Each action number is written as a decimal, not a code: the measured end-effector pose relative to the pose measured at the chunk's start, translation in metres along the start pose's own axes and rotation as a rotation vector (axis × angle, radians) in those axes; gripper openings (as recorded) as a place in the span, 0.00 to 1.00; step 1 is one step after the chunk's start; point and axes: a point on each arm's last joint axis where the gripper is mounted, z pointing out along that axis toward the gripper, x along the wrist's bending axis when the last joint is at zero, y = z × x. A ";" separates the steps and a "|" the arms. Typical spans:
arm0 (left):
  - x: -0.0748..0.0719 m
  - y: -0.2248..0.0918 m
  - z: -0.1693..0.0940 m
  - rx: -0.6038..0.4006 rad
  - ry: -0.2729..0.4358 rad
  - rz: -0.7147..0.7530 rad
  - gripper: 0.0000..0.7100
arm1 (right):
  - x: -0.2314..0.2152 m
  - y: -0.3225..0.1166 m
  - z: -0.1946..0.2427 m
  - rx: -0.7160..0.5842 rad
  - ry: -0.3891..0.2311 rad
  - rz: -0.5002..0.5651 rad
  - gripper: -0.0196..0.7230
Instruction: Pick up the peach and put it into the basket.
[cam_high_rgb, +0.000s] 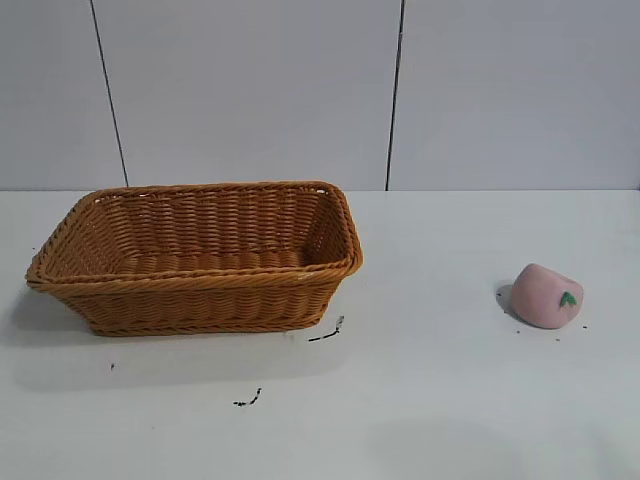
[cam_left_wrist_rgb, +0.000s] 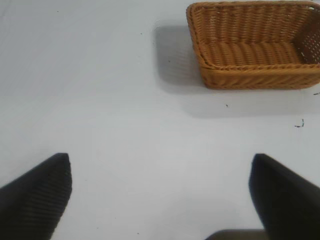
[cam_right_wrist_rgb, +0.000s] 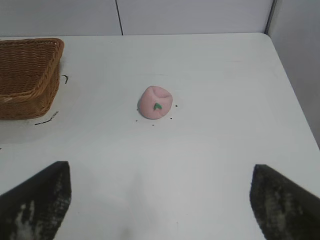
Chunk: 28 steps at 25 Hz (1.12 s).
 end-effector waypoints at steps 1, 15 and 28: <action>0.000 0.000 0.000 0.000 0.000 0.000 0.98 | 0.000 0.000 0.000 0.000 0.000 0.001 0.93; 0.000 0.000 0.000 0.000 0.000 0.000 0.98 | 0.000 0.018 0.024 0.168 -0.002 0.001 0.93; 0.000 0.000 0.000 0.000 0.000 0.000 0.98 | 0.002 0.131 0.176 0.613 -0.004 0.007 0.93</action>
